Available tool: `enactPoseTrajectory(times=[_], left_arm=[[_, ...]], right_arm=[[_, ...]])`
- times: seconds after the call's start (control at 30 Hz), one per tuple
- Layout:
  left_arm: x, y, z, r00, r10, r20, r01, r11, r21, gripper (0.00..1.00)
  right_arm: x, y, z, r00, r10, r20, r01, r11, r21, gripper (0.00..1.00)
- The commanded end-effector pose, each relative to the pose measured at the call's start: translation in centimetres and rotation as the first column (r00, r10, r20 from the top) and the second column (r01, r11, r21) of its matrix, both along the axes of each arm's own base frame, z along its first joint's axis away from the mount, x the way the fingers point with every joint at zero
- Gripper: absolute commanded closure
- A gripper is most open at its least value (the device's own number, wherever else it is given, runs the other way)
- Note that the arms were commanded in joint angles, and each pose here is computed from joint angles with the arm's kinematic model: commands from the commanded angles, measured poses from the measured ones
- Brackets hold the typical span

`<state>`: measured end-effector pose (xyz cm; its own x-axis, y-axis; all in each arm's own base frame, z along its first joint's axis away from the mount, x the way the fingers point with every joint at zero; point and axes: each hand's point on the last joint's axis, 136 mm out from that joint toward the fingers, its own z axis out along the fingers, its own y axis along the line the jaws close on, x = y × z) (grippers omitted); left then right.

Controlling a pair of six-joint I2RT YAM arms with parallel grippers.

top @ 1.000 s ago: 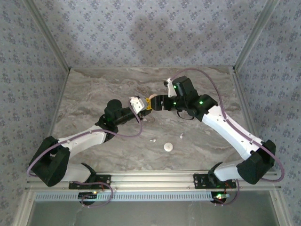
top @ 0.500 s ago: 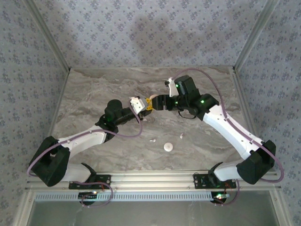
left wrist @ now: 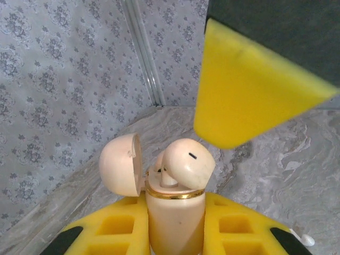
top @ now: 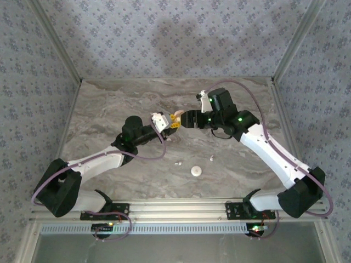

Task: Insert wireless bluetooth earbuds into charging case

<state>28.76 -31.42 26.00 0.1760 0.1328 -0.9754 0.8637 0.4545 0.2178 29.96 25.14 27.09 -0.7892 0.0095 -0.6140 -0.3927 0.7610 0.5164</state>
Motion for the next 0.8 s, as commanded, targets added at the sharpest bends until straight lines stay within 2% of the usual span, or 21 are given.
enactPoseTrajectory(times=[0.0,0.13,0.37,0.53,0.7,0.77], left_arm=[[-0.4,0.1,3.8,0.997,-0.011,0.075,0.016,0.997,-0.069,0.90],[-0.4,0.1,3.7,0.997,-0.012,0.074,0.017,0.997,-0.069,0.90],[0.0,0.0,3.5,0.999,-0.001,0.050,0.004,0.998,-0.066,0.89],[0.3,-0.1,3.1,1.000,0.009,0.024,-0.008,0.999,-0.053,0.89],[0.5,-0.1,3.0,1.000,0.011,0.017,-0.011,0.999,-0.044,0.89],[0.5,-0.2,3.0,1.000,0.007,0.016,-0.007,0.999,-0.043,0.89]], right_arm=[[0.2,-1.2,-0.2,0.999,-0.031,0.011,0.031,0.999,-0.022,0.27],[0.3,-1.2,0.0,0.999,-0.031,0.019,0.031,0.999,-0.016,0.27],[-0.6,-0.2,2.1,0.994,0.024,0.107,-0.026,1.000,0.014,0.28],[-1.2,-0.3,4.0,0.985,0.002,0.172,-0.004,1.000,0.013,0.40],[-1.2,0.9,4.8,0.994,-0.019,0.108,0.017,1.000,0.022,0.54],[-1.2,1.2,4.4,0.997,-0.027,0.075,0.027,1.000,-0.002,0.56]])
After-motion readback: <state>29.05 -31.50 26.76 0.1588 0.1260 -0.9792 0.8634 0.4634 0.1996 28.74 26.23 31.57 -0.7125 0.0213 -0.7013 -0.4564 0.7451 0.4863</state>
